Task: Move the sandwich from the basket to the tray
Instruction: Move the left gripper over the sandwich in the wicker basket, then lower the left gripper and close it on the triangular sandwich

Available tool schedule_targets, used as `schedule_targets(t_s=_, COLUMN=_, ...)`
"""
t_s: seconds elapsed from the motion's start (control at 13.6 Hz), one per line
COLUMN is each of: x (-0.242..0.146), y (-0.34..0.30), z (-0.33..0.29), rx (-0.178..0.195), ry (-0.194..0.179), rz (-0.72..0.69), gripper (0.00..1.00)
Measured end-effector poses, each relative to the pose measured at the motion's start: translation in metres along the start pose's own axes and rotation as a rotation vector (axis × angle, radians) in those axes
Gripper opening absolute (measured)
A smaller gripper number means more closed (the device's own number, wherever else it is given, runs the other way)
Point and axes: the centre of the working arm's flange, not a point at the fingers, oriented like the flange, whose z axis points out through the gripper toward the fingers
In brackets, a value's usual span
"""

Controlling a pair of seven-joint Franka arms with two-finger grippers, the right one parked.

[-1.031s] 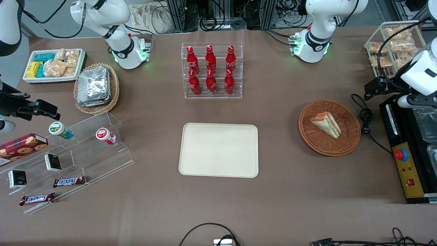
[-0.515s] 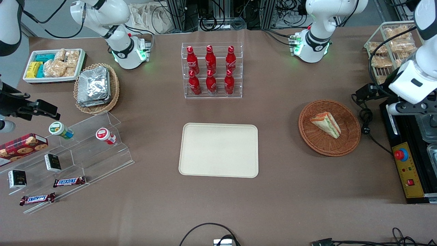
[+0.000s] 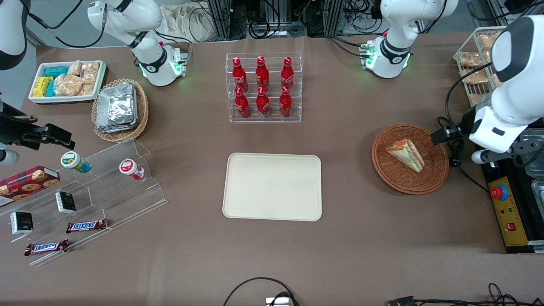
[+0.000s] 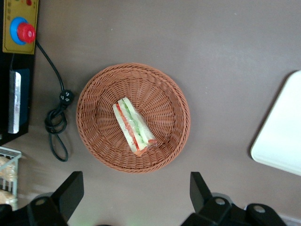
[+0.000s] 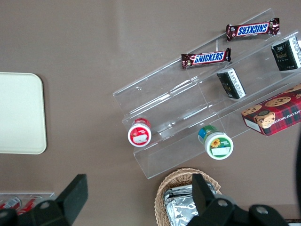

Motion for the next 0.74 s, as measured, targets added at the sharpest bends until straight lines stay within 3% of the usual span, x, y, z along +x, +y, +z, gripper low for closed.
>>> schedule_targets(t_s=0.29, x=-0.023, y=-0.009, z=0.076, rx=-0.024, ry=0.061, rz=-0.140, gripper=1.00)
schedule_targets(t_s=0.74, x=-0.044, y=-0.016, z=0.150, rx=-0.056, ry=0.104, rz=-0.310, gripper=1.00)
